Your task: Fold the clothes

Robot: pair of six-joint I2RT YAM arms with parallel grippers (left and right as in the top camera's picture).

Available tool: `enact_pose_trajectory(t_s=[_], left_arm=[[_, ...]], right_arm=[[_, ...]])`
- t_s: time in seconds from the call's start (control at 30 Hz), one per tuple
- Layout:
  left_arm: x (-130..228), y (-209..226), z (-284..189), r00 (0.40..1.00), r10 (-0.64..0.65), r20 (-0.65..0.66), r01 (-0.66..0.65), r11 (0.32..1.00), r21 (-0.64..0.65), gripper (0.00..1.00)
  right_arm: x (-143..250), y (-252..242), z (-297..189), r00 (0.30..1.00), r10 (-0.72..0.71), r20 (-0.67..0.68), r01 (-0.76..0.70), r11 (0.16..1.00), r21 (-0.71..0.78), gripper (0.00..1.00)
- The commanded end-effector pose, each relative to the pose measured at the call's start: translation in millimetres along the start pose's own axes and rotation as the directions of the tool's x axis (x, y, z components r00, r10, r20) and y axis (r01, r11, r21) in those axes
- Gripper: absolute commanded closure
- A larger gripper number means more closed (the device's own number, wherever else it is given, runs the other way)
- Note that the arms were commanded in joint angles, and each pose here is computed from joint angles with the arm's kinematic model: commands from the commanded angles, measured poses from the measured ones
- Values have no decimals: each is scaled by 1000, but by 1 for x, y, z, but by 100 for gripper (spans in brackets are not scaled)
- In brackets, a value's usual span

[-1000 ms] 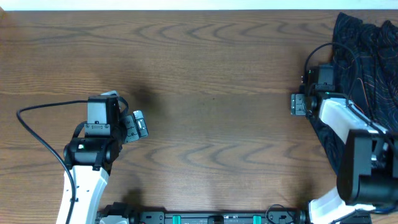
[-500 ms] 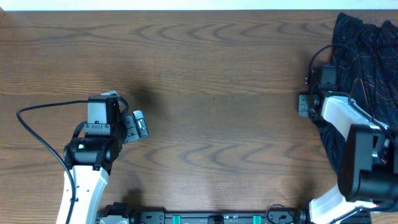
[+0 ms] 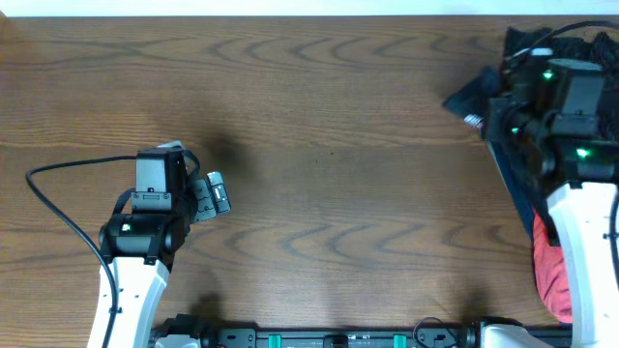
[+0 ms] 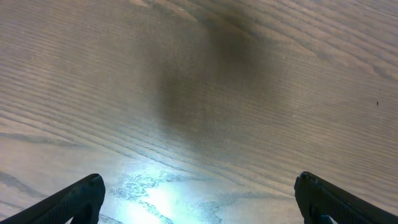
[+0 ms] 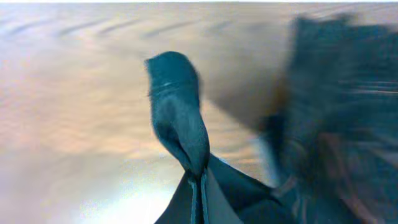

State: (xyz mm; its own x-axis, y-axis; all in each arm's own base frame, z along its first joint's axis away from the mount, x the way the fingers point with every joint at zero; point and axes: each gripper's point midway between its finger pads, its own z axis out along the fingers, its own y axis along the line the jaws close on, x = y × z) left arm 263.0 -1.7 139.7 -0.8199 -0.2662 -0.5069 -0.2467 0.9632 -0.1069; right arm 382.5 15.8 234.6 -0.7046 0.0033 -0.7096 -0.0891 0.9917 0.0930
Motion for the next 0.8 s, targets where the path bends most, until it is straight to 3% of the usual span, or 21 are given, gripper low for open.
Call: enact_pose_trajectory(t_s=[0.0,0.2,0.4,0.5,0.6,0.63,0.67,0.77], left_arm=[[-6,0,-4,1000,-11,14,11,1000,1,2],[-7,0,-4,1000,-11,18,11,1000,2,2],[-8,-1,-4,1000,-11,22,11,1000,3,2],[-8,-1,-4,1000,-11,21,11,1000,4,2],[-7,-4,-4,1000,-10,16,10,1000,19,2],[-4,-10,-4,1000,-10,3,10,998,59,2],[-3,-16,-4,1000,-9,-8,10,996,91,2],[8,-45,-9,998,1,-69,18,965,263,2]], right_arm=[[20,84,9,996,-35,-79,6,941,-340,99],[54,205,6,973,-192,-127,88,820,-566,99],[134,293,18,881,-429,-199,197,716,-670,99],[166,312,32,836,-500,-225,252,715,-652,97],[159,303,50,856,-471,-213,306,793,-526,78],[141,293,55,882,-430,-191,313,839,-445,53],[133,288,56,892,-414,-180,313,854,-415,44],[83,262,49,933,-345,-98,303,904,-302,30]])
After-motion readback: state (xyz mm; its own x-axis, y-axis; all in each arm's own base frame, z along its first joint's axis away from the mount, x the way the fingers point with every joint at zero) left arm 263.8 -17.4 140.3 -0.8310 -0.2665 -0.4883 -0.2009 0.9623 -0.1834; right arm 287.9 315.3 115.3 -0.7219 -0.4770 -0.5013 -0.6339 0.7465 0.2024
